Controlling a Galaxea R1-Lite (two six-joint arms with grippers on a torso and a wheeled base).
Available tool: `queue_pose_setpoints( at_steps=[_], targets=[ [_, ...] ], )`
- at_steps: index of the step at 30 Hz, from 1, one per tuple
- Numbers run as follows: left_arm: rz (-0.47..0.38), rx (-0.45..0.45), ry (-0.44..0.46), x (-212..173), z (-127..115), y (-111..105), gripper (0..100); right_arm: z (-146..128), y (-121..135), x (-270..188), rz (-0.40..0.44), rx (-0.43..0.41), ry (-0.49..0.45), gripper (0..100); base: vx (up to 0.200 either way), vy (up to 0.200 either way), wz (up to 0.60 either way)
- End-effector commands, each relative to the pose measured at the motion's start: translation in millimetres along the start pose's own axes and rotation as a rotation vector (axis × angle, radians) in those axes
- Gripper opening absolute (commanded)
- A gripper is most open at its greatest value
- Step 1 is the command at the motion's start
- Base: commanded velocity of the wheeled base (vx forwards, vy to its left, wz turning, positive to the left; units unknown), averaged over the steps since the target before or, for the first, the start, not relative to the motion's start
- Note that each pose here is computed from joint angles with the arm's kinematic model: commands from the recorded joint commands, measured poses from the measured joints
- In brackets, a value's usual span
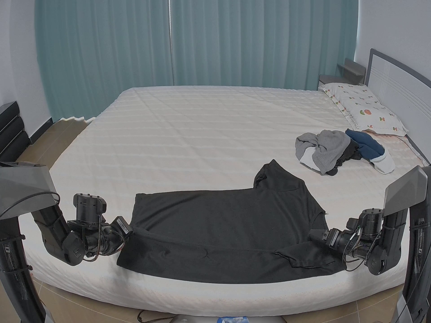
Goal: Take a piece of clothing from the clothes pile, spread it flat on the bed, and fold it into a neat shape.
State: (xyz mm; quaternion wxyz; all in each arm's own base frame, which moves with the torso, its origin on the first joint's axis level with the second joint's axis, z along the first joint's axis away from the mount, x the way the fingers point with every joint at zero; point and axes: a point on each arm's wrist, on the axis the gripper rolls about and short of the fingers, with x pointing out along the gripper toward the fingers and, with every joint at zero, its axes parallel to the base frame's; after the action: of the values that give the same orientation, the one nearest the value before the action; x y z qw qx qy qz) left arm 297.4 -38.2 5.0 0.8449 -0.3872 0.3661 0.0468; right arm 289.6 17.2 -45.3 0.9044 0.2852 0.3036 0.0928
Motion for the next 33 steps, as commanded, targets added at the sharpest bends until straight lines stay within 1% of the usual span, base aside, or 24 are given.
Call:
queue_pose_setpoints(
  at_steps=[1, 12, 15, 20, 23, 26, 27, 31, 33],
  targets=[
    [0.001, 0.0, 0.001, 0, 0, 0, 0, -2, -3, -2, -0.011, 0.003, 0.008, 0, 0.0, 0.0, 0.0],
    [0.005, -0.006, -0.005, 0, 2, 2, 0, -3, -12, -18, -0.049, 0.004, 0.013, 0, 0.0, 0.0, 0.0],
    [0.003, -0.004, -0.008, -2, 2, 1, 0, 2, -9, -24, -0.043, 0.013, -0.006, 0, 0.0, 0.0, 0.0],
    [0.0, 0.003, -0.014, -6, 2, 1, 0, 8, -4, -31, -0.032, 0.009, -0.028, 0, 0.0, 0.0, 0.0],
    [-0.004, 0.006, -0.026, -12, 4, -2, 0, 14, 1, -35, -0.018, 0.002, -0.056, 0, 0.0, 0.0, 0.0],
    [0.002, 0.009, -0.028, -13, 5, 0, 0, 19, 5, -38, -0.005, 0.013, -0.078, 0, 0.0, 0.0, 0.0],
    [0.01, 0.021, -0.028, -13, 5, 2, 0, 23, 7, -39, 0.005, 0.029, -0.094, 0, 0.0, 0.0, 0.0],
    [0.036, 0.031, -0.039, -11, 6, 6, 0, 22, 8, -38, 0.006, 0.038, -0.093, 0, 0.0, 0.0, 0.0],
    [0.036, 0.031, -0.039, -11, 6, 7, 0, 22, 7, -38, 0.005, 0.039, -0.092, 0, 0.0, 0.0, 0.0]
  ],
)
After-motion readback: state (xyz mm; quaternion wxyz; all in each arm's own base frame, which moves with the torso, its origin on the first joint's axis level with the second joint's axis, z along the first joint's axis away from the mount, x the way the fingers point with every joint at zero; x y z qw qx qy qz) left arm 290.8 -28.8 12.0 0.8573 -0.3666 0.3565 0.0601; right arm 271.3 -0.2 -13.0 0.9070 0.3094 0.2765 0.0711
